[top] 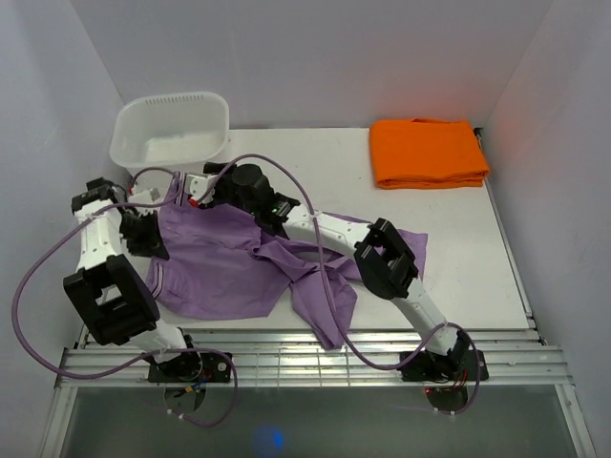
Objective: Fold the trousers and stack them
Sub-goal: Flatten the trousers out
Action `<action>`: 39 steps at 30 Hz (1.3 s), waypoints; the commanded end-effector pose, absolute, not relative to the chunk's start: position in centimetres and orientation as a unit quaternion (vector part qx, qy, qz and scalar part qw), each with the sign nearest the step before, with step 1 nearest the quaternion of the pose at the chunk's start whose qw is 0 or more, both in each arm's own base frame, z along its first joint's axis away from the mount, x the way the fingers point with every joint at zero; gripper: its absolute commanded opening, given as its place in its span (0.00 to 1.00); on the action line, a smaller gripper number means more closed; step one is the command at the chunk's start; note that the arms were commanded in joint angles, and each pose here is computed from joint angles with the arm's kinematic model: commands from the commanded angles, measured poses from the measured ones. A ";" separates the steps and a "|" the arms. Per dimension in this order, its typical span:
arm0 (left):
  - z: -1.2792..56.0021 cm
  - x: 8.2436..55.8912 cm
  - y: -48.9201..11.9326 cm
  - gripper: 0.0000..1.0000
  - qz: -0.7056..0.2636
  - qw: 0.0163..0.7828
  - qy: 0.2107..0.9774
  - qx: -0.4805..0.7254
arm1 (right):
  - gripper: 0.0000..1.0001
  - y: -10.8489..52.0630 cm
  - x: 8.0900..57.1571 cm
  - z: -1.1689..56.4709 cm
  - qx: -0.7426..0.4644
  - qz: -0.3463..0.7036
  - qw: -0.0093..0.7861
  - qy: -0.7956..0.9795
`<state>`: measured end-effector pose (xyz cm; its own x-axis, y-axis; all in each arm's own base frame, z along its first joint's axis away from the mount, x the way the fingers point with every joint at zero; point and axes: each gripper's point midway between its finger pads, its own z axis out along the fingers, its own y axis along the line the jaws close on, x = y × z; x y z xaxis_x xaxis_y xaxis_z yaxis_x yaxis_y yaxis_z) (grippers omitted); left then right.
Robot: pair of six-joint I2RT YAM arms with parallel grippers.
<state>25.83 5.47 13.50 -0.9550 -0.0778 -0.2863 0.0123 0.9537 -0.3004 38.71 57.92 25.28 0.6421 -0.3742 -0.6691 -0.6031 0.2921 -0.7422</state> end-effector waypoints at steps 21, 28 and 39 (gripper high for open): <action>12.9 33.2 2.9 0.88 -0.146 0.267 0.946 0.113 | 0.68 22.2 30.4 23.7 -0.588 0.189 0.293 0.730; 8.9 34.0 3.6 0.84 -0.148 0.218 0.964 0.022 | 0.53 29.3 30.4 18.2 -0.492 0.179 0.285 0.802; 8.5 35.2 3.6 0.84 -0.149 0.240 0.959 -0.002 | 0.70 34.2 29.0 11.3 -0.408 0.117 0.272 0.864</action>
